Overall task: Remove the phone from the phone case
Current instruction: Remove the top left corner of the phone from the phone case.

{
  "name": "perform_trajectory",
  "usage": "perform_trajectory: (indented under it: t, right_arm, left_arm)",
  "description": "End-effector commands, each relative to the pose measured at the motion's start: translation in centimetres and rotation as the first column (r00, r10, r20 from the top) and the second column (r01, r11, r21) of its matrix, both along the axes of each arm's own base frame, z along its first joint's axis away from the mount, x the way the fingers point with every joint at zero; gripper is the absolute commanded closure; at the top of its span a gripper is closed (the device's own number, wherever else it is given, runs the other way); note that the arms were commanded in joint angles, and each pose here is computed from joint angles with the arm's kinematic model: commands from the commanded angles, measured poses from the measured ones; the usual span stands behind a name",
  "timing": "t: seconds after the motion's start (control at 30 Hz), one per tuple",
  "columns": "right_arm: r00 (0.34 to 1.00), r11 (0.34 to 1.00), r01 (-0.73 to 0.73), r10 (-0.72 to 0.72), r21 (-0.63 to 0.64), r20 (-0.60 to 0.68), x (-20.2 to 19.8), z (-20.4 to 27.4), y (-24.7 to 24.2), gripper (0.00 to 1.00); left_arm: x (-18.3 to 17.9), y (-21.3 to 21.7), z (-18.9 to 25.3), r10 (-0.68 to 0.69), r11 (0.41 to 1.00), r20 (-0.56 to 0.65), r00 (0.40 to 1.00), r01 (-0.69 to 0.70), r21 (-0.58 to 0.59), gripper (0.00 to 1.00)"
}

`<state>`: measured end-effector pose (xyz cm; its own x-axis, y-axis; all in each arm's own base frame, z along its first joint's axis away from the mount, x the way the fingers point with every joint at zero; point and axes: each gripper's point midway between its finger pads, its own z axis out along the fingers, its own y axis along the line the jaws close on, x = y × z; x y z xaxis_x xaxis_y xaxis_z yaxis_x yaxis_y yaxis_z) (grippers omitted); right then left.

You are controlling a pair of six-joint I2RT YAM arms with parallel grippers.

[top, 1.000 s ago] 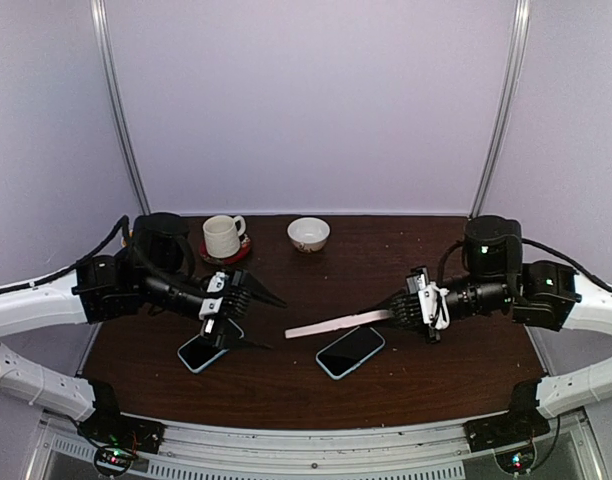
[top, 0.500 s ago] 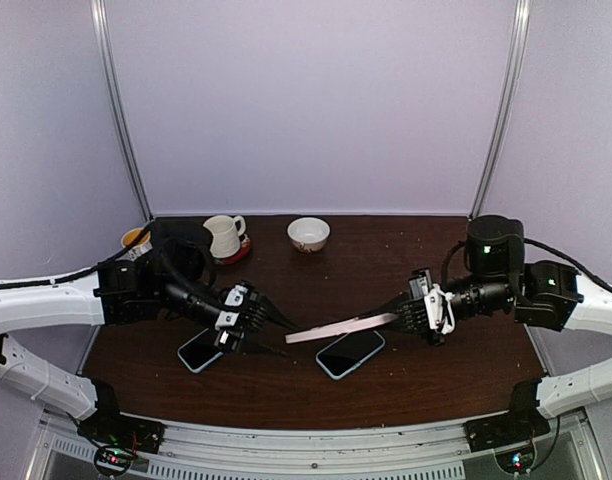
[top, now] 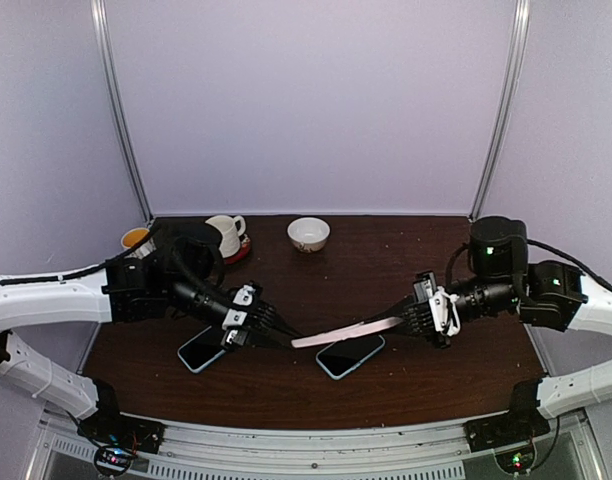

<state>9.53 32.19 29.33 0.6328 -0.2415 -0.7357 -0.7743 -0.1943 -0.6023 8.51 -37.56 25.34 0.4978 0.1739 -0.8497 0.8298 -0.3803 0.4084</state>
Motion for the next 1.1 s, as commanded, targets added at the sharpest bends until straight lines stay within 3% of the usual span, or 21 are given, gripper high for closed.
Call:
perform_trajectory:
  t: [0.0, 0.27, 0.53, 1.07]
  right_arm:
    - [0.998, 0.995, -0.015, 0.008, 0.101, 0.063, 0.0, 2.8, 0.1, 1.0]
    - [0.999, 0.998, -0.027, 0.025, 0.056, 0.025, -0.2, 2.1, 0.3, 1.0]
    - [0.994, 0.997, -0.081, 0.082, -0.021, 0.076, -1.2, 0.5, 0.1, 1.0]
    - [0.98, 0.98, -0.115, 0.138, -0.163, 0.143, -2.6, -2.0, -0.6, 1.0]
  left_arm:
    - [-0.9, -0.8, 1.7, -0.068, 0.997, 0.024, 0.997, 0.069, -0.045, 0.88]
    - [-1.2, -0.5, 1.4, -0.103, 0.995, 0.043, 0.994, 0.103, -0.001, 0.96]
    - [-1.3, -0.5, 0.3, -0.157, 0.985, 0.054, 0.986, 0.153, 0.08, 1.0]
    - [-1.2, -0.1, -1.0, -0.251, 0.945, 0.051, 0.967, 0.233, 0.227, 1.0]
